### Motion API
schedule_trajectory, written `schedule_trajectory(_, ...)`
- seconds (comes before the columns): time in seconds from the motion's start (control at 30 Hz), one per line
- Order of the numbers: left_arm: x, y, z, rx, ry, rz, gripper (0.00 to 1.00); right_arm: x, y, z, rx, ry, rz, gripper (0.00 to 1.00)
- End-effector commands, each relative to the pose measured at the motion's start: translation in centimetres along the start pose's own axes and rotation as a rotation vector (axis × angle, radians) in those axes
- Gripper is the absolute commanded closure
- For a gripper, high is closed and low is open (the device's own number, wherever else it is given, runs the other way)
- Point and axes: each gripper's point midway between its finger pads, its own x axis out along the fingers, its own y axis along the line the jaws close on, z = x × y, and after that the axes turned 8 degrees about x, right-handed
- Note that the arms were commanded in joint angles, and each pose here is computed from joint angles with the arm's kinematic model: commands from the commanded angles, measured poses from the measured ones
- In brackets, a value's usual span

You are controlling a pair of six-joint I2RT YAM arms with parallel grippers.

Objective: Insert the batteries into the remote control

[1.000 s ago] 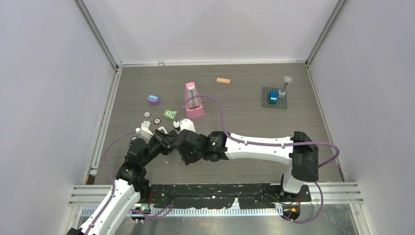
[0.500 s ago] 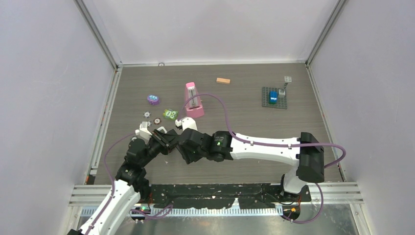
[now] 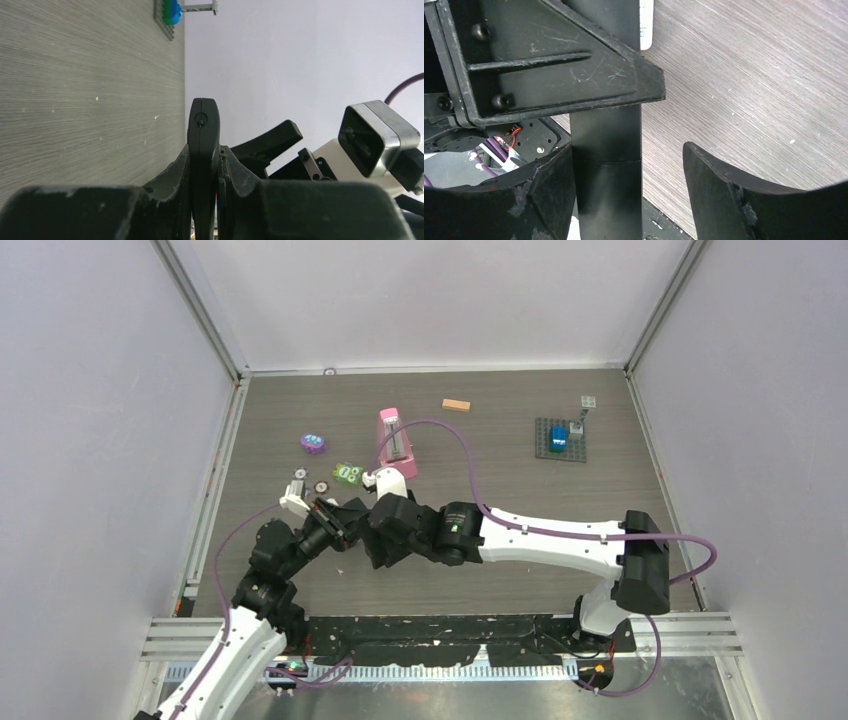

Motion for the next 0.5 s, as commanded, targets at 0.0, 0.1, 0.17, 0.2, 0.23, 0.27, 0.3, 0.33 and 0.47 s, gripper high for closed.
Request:
schedule_trajectory(0.0, -0.6, -4.7, 0.0, 0.052, 0.027, -0.141, 1.0, -3.3, -0.4, 4.3, 0.023, -0.128, 0.007, 0.22)
schedule_trajectory(0.1, -0.6, -4.8, 0.0, 0.054, 0.028, -0.148, 1.0, -4.4, 0.0, 4.9, 0.044, -0.153, 0.041, 0.17)
schedule_trajectory(0.17, -0.6, -5.0, 0.0, 0.057, 0.028, -0.154, 1.0, -5.1, 0.3, 5.1, 0.07, -0.168, 0.078, 0.14)
schedule_trajectory(0.2, -0.6, -5.0, 0.0, 0.057, 0.026, -0.157, 1.0, -5.4, 0.5, 5.5, 0.094, -0.184, 0.099, 0.12)
schedule_trajectory(0.23, -0.6, -5.1, 0.0, 0.061, 0.025, -0.163, 1.0, -6.0, 0.6, 5.4, 0.106, -0.185, 0.124, 0.11)
schedule_trajectory(0.27, -0.7, -5.2, 0.0, 0.062, 0.023, -0.168, 1.0, -6.3, 0.9, 5.8, 0.134, -0.201, 0.15, 0.1)
schedule_trajectory(0.3, -0.7, -5.3, 0.0, 0.065, 0.021, -0.173, 1.0, -6.7, 0.8, 5.4, 0.149, -0.195, 0.177, 0.09)
schedule_trajectory(0.33, -0.7, -5.6, 0.1, 0.072, 0.017, -0.184, 1.0, -7.0, 1.2, 5.9, 0.19, -0.209, 0.209, 0.08)
schedule_trajectory(0.47, -0.7, -6.4, 0.2, 0.077, 0.019, -0.2, 1.0, -8.3, 1.8, 5.6, 0.331, -0.226, 0.34, 0.08)
